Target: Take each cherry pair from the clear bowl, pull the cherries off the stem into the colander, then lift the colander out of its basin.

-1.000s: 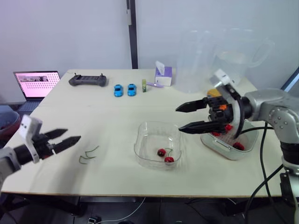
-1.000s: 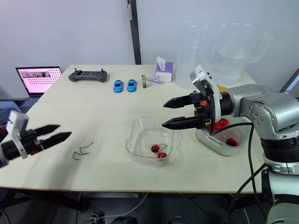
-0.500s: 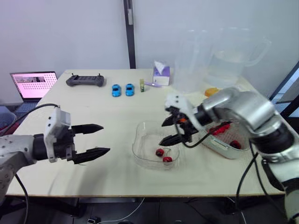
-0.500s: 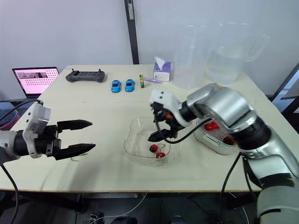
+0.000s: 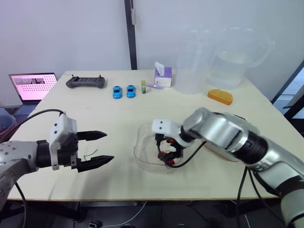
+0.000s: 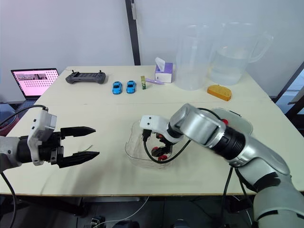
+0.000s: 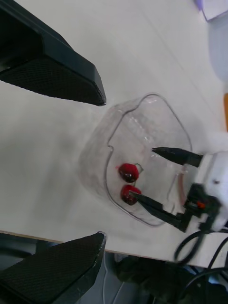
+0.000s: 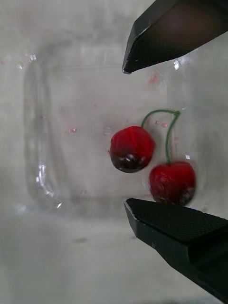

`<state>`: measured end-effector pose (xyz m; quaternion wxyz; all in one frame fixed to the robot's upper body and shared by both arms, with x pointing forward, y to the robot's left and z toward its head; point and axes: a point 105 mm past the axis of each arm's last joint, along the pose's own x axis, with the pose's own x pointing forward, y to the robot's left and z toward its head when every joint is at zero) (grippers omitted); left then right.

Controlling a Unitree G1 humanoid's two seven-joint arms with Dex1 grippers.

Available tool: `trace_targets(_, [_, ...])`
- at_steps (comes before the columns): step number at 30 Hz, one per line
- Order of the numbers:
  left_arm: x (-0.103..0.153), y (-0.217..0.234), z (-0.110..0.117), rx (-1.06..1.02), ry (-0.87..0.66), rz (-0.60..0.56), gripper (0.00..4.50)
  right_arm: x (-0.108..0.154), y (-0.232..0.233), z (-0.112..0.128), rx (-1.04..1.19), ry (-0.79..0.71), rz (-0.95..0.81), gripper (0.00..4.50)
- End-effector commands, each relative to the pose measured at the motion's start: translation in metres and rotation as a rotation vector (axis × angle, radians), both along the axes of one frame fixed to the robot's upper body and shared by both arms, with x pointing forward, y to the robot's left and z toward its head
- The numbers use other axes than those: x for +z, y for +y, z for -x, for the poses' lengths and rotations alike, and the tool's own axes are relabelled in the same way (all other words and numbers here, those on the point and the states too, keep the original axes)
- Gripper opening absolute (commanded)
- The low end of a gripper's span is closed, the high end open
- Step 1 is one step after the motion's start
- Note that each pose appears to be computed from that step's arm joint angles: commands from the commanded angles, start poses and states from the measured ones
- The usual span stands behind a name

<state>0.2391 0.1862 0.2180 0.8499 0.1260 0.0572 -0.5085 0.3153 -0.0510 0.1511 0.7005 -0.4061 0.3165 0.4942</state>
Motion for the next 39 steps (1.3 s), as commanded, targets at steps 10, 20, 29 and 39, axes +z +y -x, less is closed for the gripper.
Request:
trace_targets(10, [0.03, -0.006, 0.001, 0.007, -0.071, 0.11, 4.5, -0.006, 0.008, -0.002, 0.043, -0.048, 0.035, 2.29])
trace_targets(20, [0.026, -0.008, 0.001, 0.01, -0.064, 0.093, 4.5, 0.011, 0.026, -0.004, 0.133, -0.113, -0.026, 2.29])
trace_targets(29, [0.022, -0.007, 0.002, 0.01, -0.048, 0.077, 4.5, 0.003, 0.01, -0.002, 0.103, -0.067, 0.05, 2.29])
trace_targets(39, [0.021, -0.008, 0.001, 0.002, -0.048, 0.074, 4.5, -0.003, 0.004, -0.007, 0.056, -0.083, 0.088, 1.59])
